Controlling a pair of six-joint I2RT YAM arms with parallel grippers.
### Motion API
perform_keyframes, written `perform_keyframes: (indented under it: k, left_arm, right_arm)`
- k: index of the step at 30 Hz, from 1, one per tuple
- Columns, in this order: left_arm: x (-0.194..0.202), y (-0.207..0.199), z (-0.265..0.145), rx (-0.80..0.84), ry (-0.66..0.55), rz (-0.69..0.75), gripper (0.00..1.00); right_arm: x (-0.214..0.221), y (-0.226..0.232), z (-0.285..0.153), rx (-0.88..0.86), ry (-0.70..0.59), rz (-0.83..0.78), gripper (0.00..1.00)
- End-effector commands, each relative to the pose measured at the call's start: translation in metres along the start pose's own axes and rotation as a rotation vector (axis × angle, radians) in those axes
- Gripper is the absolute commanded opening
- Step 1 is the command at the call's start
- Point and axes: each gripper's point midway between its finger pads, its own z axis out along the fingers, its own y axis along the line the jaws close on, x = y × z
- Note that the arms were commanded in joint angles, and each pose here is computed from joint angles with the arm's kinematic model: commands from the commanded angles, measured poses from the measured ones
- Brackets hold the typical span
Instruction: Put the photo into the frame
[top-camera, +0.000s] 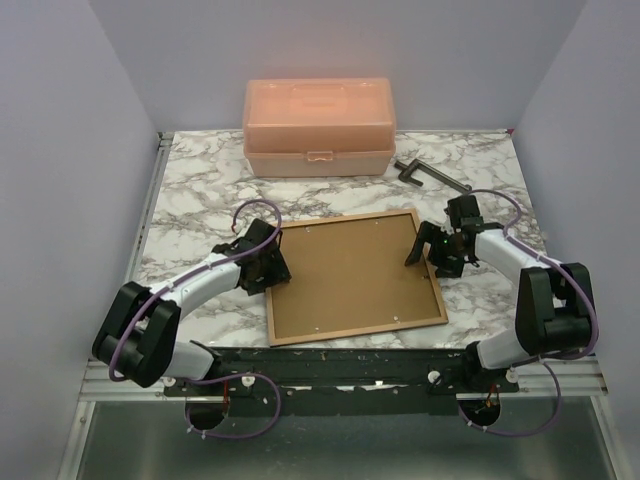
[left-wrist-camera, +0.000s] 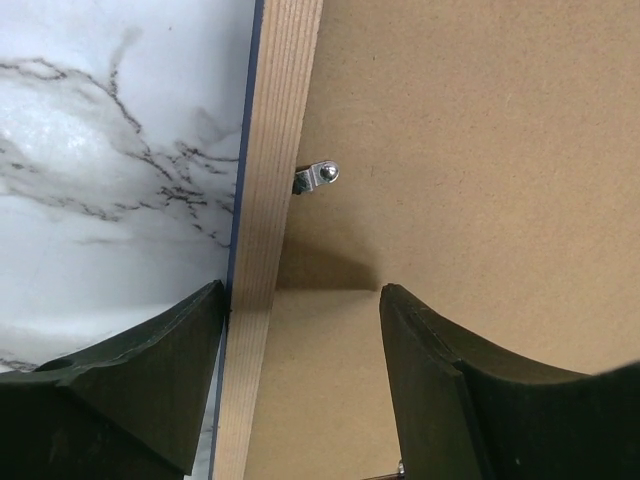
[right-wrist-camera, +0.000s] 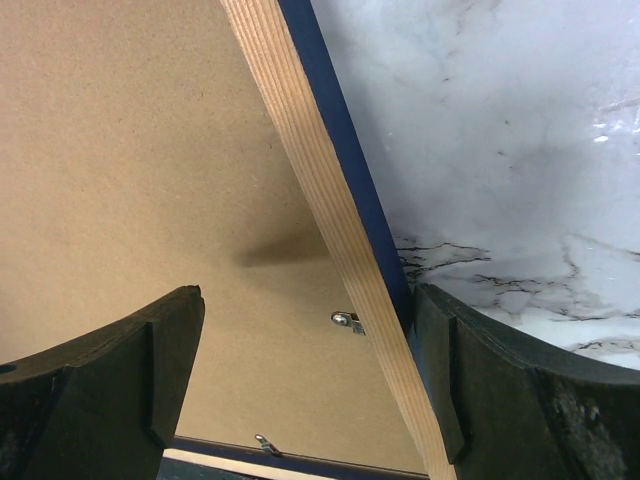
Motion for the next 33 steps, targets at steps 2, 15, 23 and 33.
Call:
perform_keyframes:
  k: [2, 15, 23, 33]
  left_arm:
    - [0.003, -0.018, -0.013, 0.027, 0.063, 0.017, 0.63]
    - [-0.056, -0.011, -0.003, -0.042, 0.047, 0.03, 0.65]
    - [-0.078, 0.016, -0.002, -0.145, 0.03, 0.005, 0.94]
    - [-0.1, 0.038, -0.063, -0.216, -0.163, -0.005, 0.96]
  right_arm:
    - [0.043, 0.023, 0.005, -0.155, 0.161, 0.054, 0.92]
    - [0.036, 0.068, 0.021, -0.268, 0.188, 0.048, 0.96]
    - [0.044, 0.078, 0.036, -0.259, 0.198, 0.006, 1.0]
    - [0.064, 0.051, 0.02, -0.172, 0.194, -0.043, 1.0]
